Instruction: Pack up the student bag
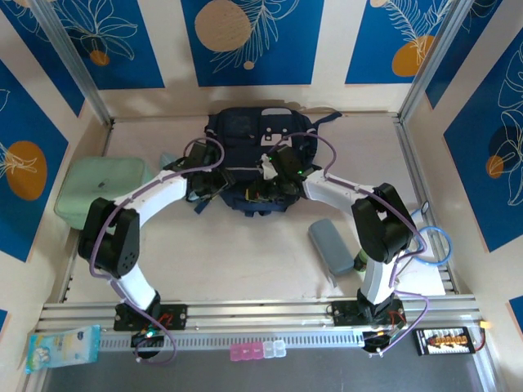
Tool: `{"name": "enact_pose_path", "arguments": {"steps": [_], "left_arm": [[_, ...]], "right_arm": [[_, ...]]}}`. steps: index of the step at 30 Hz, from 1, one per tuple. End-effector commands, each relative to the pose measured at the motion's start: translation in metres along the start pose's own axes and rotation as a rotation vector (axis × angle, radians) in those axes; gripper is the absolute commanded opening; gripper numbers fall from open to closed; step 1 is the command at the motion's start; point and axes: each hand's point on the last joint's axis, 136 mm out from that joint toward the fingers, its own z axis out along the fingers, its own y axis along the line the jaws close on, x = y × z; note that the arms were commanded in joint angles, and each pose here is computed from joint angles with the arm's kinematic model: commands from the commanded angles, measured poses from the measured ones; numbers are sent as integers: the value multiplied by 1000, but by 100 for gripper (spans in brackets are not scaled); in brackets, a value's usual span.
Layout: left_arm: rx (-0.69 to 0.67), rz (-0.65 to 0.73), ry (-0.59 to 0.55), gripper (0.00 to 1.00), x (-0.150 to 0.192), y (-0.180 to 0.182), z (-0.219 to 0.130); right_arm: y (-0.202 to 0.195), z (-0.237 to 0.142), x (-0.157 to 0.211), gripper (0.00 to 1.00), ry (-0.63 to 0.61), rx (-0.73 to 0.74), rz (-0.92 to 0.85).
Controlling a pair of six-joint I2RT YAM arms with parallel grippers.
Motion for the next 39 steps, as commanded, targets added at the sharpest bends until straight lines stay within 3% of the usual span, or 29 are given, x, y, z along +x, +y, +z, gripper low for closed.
{"name": "enact_pose_path", "arguments": {"steps": [1, 7, 14, 18, 24, 27, 30, 34, 39], "left_arm": [[52, -94, -35, 61, 2, -9, -6], [133, -102, 2, 63, 4, -24, 7], [119, -148, 44, 60, 15, -13, 24], [148, -190, 74, 51, 23, -10, 29], [138, -188, 79, 27, 25, -6, 34], [148, -172, 73, 11, 24, -8, 34], [143, -160, 57, 1, 21, -8, 33], [135, -137, 42, 0, 16, -8, 29], [155, -138, 29, 0, 11, -13, 20]], "right_arm": [[22, 2, -5, 0, -2, -69, -54], [27, 6, 8, 0, 35, -62, -96], [26, 11, 17, 0, 52, -2, -148], [24, 12, 17, 0, 52, 26, -158], [12, 10, 17, 0, 58, 114, -162], [-2, 0, 17, 0, 50, 205, -157], [-14, -16, 17, 0, 36, 291, -150], [-38, -38, 21, 0, 13, 446, -137], [-58, -56, 25, 0, 15, 537, -44]]}}
